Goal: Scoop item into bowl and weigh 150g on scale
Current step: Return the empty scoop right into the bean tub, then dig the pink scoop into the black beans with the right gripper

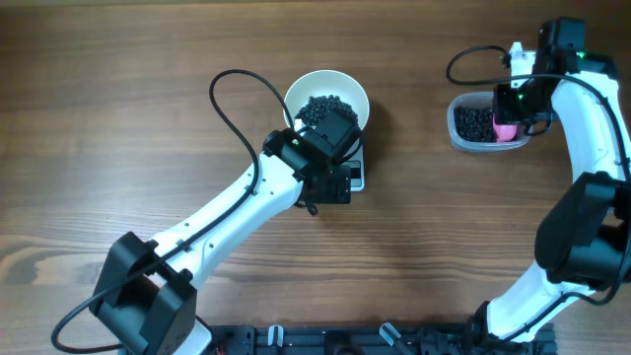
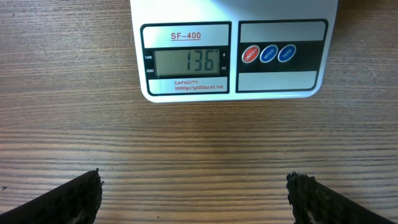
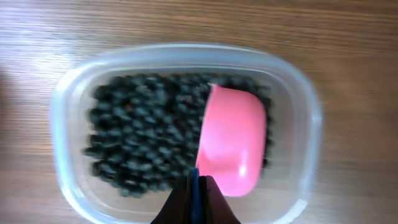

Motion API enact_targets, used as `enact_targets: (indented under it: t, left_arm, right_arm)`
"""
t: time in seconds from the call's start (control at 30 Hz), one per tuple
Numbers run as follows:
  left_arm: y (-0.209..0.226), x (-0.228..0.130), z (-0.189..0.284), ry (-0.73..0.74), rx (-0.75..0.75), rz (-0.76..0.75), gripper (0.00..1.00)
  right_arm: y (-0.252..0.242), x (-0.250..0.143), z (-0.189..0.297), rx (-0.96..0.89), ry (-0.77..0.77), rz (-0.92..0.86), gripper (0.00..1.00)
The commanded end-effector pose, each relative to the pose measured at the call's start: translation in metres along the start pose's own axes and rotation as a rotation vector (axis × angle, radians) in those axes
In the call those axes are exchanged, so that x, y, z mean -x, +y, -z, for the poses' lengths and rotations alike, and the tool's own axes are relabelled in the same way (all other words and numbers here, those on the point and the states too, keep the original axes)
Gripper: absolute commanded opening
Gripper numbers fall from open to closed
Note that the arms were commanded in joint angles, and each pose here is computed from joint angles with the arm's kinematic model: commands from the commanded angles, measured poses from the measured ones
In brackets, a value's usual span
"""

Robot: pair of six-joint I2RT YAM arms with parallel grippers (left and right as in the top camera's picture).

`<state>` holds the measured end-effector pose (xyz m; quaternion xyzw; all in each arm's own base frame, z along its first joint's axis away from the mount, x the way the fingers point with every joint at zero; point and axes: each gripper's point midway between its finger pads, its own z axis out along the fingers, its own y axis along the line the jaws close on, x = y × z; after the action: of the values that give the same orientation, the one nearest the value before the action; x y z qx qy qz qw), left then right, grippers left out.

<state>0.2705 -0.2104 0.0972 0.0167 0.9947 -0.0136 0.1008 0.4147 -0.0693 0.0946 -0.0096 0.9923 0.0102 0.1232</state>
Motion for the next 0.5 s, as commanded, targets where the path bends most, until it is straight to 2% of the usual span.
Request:
enact_targets:
  t: [0.0, 0.07, 0.2, 0.37, 0.47]
  left_arm:
    - [0.001, -0.002, -0.003, -0.002, 0.022, -0.003, 1.00]
    - [0.001, -0.003, -0.003, -0.002, 0.022, -0.004, 1.00]
    - [-0.001, -0.004, -0.003, -0.002, 0.021, -0.009, 1.00]
    - [-0.002, -0.004, -0.003, -0.001, 0.020, -0.013, 1.00]
    - [-0.004, -0.006, -0.003, -0.001, 0.019, -0.019, 1.00]
  right_arm:
    - [0.041, -0.008, -0.032, 0.281, 0.038, 0.005, 0.04]
    - [0.046, -0.001, -0.029, 0.331, 0.001, 0.004, 0.04]
    - [0.022, 0.008, -0.029, 0.310, -0.051, -0.048, 0.04]
    - [-0.002, -0.008, -0.021, 0.374, -0.033, -0.151, 0.04]
    - [-0.008, -0.007, -0.005, 0.530, -0.108, -0.186, 0.04]
